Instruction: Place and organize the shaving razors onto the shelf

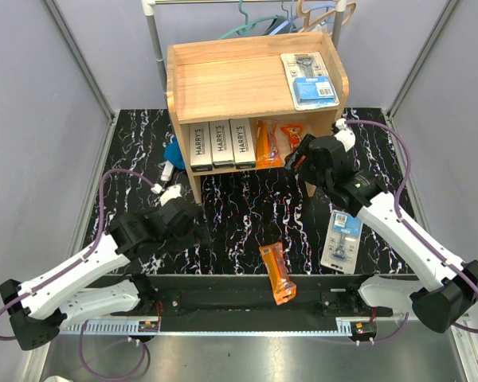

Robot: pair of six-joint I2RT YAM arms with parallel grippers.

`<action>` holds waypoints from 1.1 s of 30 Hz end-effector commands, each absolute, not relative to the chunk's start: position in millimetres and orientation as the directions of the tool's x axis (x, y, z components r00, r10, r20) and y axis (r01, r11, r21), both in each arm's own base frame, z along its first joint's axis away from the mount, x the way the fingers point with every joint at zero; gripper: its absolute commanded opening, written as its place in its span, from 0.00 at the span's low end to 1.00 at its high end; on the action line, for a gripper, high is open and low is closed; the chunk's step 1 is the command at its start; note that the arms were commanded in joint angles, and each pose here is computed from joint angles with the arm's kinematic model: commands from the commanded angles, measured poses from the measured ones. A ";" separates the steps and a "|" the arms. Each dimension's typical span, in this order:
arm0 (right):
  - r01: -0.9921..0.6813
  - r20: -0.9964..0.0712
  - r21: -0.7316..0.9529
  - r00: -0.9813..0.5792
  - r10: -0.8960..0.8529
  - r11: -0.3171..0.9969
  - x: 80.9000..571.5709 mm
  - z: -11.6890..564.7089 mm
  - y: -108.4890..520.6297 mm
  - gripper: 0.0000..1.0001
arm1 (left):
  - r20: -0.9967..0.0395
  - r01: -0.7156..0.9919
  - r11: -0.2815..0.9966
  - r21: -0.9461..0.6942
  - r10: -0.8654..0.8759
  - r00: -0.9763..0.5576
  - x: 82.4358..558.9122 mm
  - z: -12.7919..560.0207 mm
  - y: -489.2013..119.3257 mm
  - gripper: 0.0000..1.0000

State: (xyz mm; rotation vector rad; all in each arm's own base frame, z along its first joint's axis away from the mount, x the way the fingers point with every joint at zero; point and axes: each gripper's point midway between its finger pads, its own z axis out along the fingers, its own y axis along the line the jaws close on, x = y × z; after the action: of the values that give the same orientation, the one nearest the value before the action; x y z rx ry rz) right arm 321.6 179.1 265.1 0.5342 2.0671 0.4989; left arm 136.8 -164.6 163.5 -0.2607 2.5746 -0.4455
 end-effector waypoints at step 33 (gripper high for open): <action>0.194 -0.693 0.622 -0.316 0.648 0.759 341.5 282.9 166.7 0.67 | -0.448 -0.076 0.922 -0.379 -0.254 -0.857 136.7 162.2 -177.1 0.99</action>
State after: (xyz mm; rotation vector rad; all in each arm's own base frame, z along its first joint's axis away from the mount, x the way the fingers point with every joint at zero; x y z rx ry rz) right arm 330.3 173.2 269.4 0.5981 1.9633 0.5217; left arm 134.0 -168.9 160.1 -0.2381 2.5883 -0.4441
